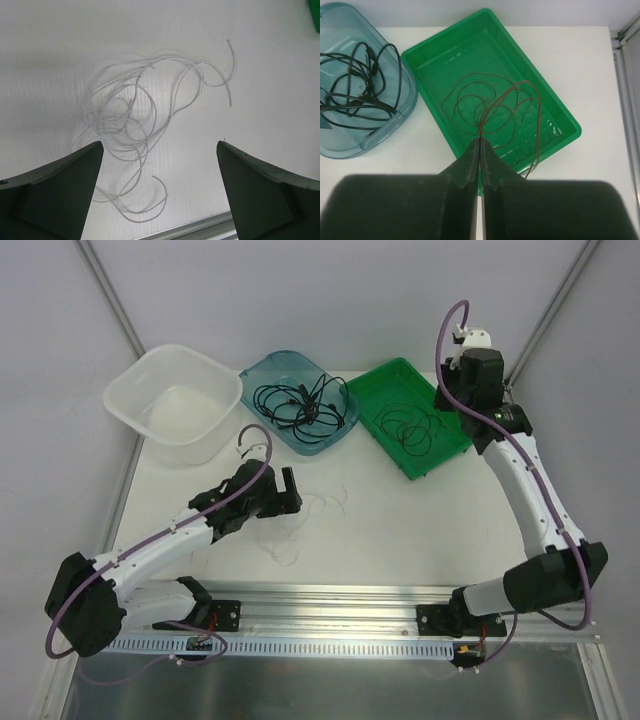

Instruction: Untangle the cables

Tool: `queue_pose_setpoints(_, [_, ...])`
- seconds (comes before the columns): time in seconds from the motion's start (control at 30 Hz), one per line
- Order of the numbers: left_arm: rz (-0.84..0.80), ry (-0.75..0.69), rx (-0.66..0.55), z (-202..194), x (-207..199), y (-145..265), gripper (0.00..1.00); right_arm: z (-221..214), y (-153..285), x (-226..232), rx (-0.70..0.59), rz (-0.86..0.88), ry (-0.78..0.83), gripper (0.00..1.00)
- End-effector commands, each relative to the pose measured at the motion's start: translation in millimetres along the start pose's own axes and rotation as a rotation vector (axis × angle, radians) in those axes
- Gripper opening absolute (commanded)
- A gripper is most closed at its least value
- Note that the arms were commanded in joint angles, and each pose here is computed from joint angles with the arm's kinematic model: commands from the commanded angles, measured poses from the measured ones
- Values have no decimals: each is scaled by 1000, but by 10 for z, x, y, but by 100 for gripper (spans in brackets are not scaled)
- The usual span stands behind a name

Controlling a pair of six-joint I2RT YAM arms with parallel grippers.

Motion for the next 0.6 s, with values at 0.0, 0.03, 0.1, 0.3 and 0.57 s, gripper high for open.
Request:
queue_pose_setpoints(0.0, [-48,-21,-48,207,-107,200,99,37,-405,16,-25,24,-41,1])
queue_pose_setpoints(0.03, [-50,-24,-54,224,-104,222,99,-33,-528,10,-6,18,-33,1])
queue_pose_setpoints(0.1, [-57,-26,-69,259,-106,275,99,-240,-864,6,48,13,-13,1])
queue_pose_setpoints(0.3, [-56,-37,-74,239,-50,322,99,-814,-1600,125,215,48,-13,5])
queue_pose_setpoints(0.57, [-2,-50,-26,96,92,207,99,-1087,-1624,343,327,143,-95,73])
Point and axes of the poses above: each gripper's point midway between its finger pads, its own y axis back along the fingers, its own x axis along the line the jaws close on, z = x × y, the point moved 1 cm from there along y, back along the fingers, and after that the axes turned 2 degrees about y, right-handed, at the moved point
